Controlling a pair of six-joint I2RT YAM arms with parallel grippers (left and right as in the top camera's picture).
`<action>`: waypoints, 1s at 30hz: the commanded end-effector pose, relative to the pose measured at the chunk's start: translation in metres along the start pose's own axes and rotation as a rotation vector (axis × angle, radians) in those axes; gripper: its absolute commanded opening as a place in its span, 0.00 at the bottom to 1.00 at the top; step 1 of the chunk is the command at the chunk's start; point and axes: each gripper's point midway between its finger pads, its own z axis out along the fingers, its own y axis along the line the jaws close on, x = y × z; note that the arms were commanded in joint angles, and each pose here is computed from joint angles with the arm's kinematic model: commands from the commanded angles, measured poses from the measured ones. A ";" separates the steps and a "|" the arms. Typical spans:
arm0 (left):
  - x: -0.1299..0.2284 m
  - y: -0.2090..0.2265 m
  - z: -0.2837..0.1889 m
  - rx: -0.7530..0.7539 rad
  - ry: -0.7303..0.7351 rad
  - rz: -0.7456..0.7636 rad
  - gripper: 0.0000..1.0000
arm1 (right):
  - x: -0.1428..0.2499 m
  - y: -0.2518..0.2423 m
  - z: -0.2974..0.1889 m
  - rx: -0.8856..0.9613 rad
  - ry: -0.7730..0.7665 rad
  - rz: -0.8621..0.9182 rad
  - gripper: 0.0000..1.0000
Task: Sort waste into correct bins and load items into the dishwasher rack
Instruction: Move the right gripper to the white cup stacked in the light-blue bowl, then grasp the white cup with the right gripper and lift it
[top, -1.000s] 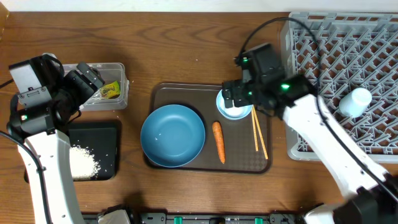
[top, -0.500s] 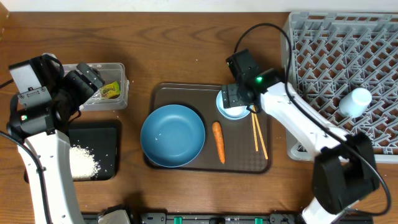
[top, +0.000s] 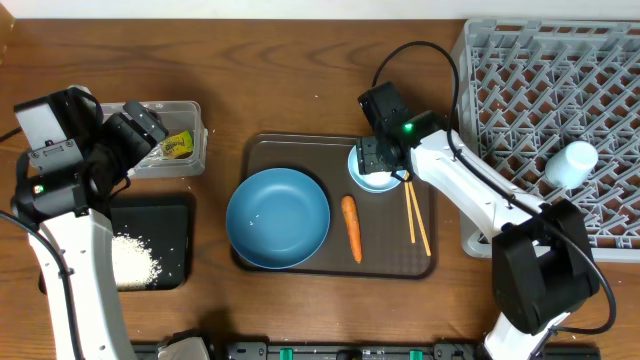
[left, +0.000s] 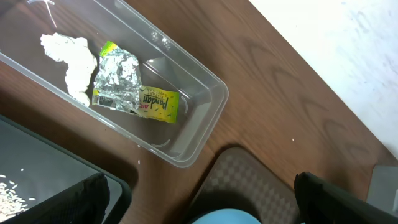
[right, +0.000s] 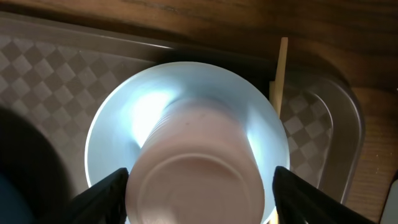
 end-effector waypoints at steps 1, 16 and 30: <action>0.001 0.002 0.002 0.002 0.009 0.004 0.98 | 0.000 0.006 0.000 -0.011 0.002 -0.003 0.71; 0.001 0.002 0.002 0.002 0.009 0.004 0.98 | -0.024 -0.005 -0.037 -0.026 -0.066 0.058 0.54; 0.001 0.002 0.002 0.002 0.009 0.004 0.98 | -0.101 -0.119 -0.193 0.010 -0.390 0.276 0.57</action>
